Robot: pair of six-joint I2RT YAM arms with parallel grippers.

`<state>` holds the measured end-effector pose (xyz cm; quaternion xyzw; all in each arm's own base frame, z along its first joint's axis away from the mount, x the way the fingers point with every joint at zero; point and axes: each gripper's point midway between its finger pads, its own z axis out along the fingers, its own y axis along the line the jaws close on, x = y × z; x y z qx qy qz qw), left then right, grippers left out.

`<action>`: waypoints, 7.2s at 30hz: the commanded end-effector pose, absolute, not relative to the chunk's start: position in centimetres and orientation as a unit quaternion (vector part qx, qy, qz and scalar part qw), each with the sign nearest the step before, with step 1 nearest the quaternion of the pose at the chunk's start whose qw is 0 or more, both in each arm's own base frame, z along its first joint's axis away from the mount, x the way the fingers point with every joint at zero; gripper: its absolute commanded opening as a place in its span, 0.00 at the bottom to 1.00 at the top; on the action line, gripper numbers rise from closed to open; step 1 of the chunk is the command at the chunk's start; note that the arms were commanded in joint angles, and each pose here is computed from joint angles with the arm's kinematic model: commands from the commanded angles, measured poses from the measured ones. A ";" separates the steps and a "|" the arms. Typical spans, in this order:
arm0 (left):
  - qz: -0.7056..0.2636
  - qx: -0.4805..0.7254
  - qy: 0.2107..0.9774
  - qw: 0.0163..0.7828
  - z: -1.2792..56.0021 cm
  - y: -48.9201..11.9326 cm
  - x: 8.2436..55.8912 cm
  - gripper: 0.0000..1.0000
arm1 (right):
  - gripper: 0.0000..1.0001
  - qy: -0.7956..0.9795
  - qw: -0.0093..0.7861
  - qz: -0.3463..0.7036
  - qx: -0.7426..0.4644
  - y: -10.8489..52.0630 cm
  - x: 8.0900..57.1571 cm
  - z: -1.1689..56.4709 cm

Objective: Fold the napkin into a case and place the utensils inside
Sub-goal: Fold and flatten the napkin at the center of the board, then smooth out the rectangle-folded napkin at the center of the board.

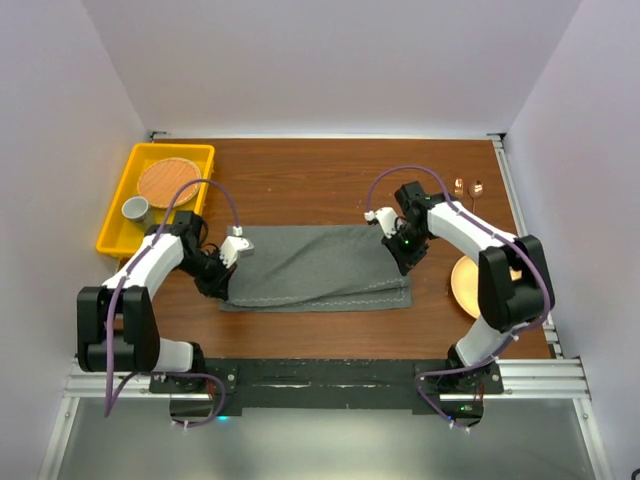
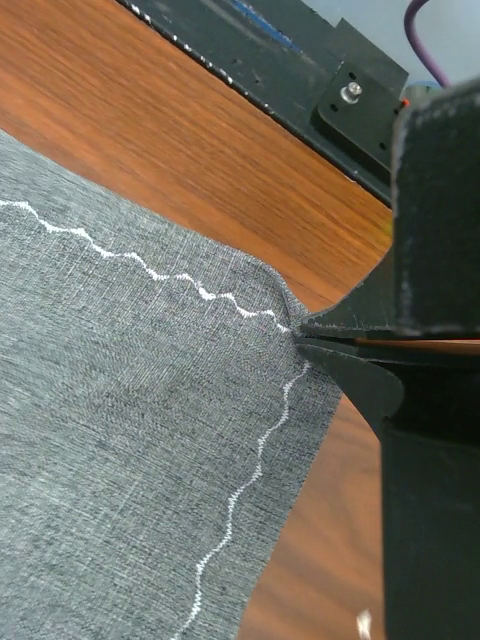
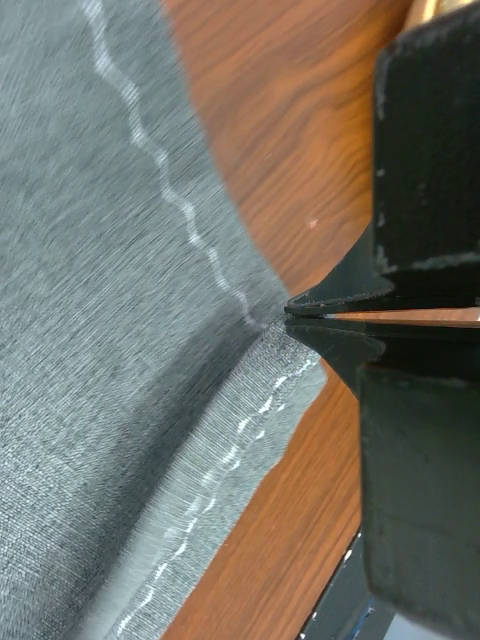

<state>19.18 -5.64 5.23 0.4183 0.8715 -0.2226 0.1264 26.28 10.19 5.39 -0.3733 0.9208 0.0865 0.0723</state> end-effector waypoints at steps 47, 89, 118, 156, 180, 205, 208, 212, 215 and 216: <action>-0.203 0.427 0.870 0.138 5.7 -5.8 20.3 0.00 | 0.00 0.910 0.058 0.100 -0.398 11.2 25.0 7.0; -0.228 0.436 0.863 0.111 4.9 -6.1 18.2 0.32 | 0.20 0.902 0.018 0.120 -0.414 11.2 23.5 6.7; -0.141 0.248 0.847 0.448 11.7 -10.1 34.8 1.00 | 0.96 0.920 0.101 0.188 -0.328 16.5 32.5 5.2; -0.394 0.155 0.699 0.577 30.0 -20.6 40.6 1.00 | 0.98 0.778 0.371 0.494 -0.118 24.9 42.8 28.6; -0.508 -0.169 0.766 0.355 7.5 -26.4 42.9 1.00 | 0.98 0.826 0.179 0.535 0.012 30.4 39.4 7.1; -0.458 -0.168 0.759 0.432 9.4 -15.6 43.7 1.00 | 0.98 0.840 0.164 0.517 -0.021 28.0 38.9 6.7; -0.477 -0.155 0.749 0.432 11.0 -16.4 43.2 1.00 | 0.98 0.823 0.175 0.539 -0.029 29.3 39.2 9.3; -0.469 -0.172 0.756 0.423 10.4 -16.5 42.6 1.00 | 0.98 0.795 0.186 0.576 -0.036 32.0 39.2 12.6; -0.457 -0.183 0.766 0.414 8.9 -16.2 42.4 1.00 | 0.98 0.779 0.180 0.600 -0.027 34.0 39.3 13.6; -0.454 -0.185 0.769 0.410 8.6 -16.2 42.4 1.00 | 0.98 0.770 0.181 0.612 -0.018 34.5 39.7 14.3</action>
